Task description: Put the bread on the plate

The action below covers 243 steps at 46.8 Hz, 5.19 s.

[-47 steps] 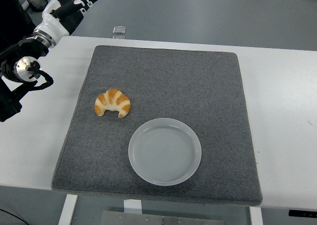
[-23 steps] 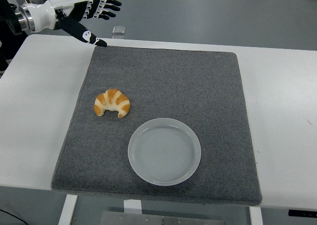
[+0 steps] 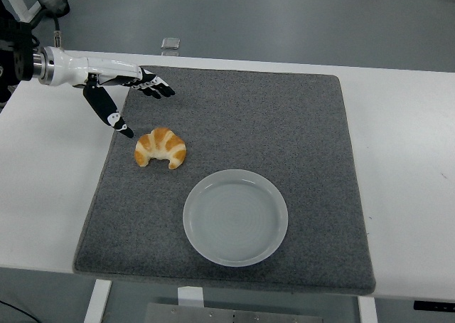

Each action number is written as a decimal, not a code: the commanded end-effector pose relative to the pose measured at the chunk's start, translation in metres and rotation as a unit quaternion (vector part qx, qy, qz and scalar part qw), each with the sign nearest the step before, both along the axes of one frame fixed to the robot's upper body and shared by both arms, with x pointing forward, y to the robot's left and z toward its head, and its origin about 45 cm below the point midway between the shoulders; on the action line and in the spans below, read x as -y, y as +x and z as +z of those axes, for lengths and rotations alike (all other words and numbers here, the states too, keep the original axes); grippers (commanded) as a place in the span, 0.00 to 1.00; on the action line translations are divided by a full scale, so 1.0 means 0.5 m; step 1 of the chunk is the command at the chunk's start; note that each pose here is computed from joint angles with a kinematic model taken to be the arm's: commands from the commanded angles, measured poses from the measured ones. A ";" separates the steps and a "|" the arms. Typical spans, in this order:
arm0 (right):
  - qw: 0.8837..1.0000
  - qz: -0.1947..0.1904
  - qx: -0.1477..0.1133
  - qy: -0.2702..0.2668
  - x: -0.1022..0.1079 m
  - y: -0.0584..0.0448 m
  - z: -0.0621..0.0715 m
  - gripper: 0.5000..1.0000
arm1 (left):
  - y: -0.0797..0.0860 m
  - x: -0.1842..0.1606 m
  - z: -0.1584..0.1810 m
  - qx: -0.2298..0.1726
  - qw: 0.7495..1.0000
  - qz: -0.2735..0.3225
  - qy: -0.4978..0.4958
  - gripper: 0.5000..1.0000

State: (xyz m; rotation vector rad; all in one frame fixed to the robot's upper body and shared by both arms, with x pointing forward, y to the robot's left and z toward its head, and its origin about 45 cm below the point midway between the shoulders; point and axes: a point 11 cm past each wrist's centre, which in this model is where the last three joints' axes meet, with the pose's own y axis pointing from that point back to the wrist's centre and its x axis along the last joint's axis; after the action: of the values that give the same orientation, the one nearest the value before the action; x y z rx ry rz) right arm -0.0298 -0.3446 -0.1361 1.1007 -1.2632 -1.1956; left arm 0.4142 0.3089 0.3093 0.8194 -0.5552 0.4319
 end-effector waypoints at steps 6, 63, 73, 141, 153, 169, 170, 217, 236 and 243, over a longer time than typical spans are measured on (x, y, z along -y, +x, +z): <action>1.000 -0.001 0.000 0.000 0.000 0.000 0.000 0.90 | 0.002 -0.007 -0.042 0.021 0.999 0.017 0.030 0.99; 1.000 -0.001 0.000 0.000 0.000 0.000 0.000 0.91 | -0.018 0.068 -0.148 0.022 0.999 -0.019 0.043 0.81; 1.000 -0.001 0.000 0.000 0.000 0.000 0.000 0.90 | -0.021 0.084 -0.166 0.024 0.998 -0.031 0.050 0.74; 1.000 0.000 0.001 0.000 0.000 0.001 0.000 0.90 | 0.054 0.129 0.040 0.160 0.985 -0.057 0.035 0.00; 1.000 0.000 0.001 0.000 0.000 0.001 0.000 0.90 | 0.067 0.151 0.190 0.190 0.979 -0.070 -0.012 0.00; 1.000 0.000 0.000 0.000 0.000 0.000 0.000 0.90 | -0.013 0.264 0.274 0.211 0.953 -0.206 -0.072 0.00; 1.000 -0.001 0.000 0.000 0.000 0.000 0.000 0.90 | -0.017 0.271 0.273 0.209 0.951 -0.214 -0.075 0.00; 1.000 0.000 0.000 0.000 0.000 0.000 0.000 0.90 | -0.138 0.383 0.018 0.058 0.933 -0.350 -0.051 0.00; 1.000 0.000 0.001 0.000 0.000 0.001 0.000 0.90 | -0.169 0.365 -0.088 0.033 0.925 -0.377 0.013 0.00; 1.000 0.000 0.000 0.000 0.000 0.000 0.000 0.90 | -0.177 0.367 -0.109 0.025 0.925 -0.379 0.012 0.00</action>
State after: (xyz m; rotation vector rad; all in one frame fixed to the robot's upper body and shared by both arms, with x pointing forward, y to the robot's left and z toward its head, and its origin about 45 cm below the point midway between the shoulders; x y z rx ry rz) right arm -0.0297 -0.3447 -0.1361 1.1007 -1.2638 -1.1957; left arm 0.3269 0.1250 0.2579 0.5569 -0.8756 -0.2672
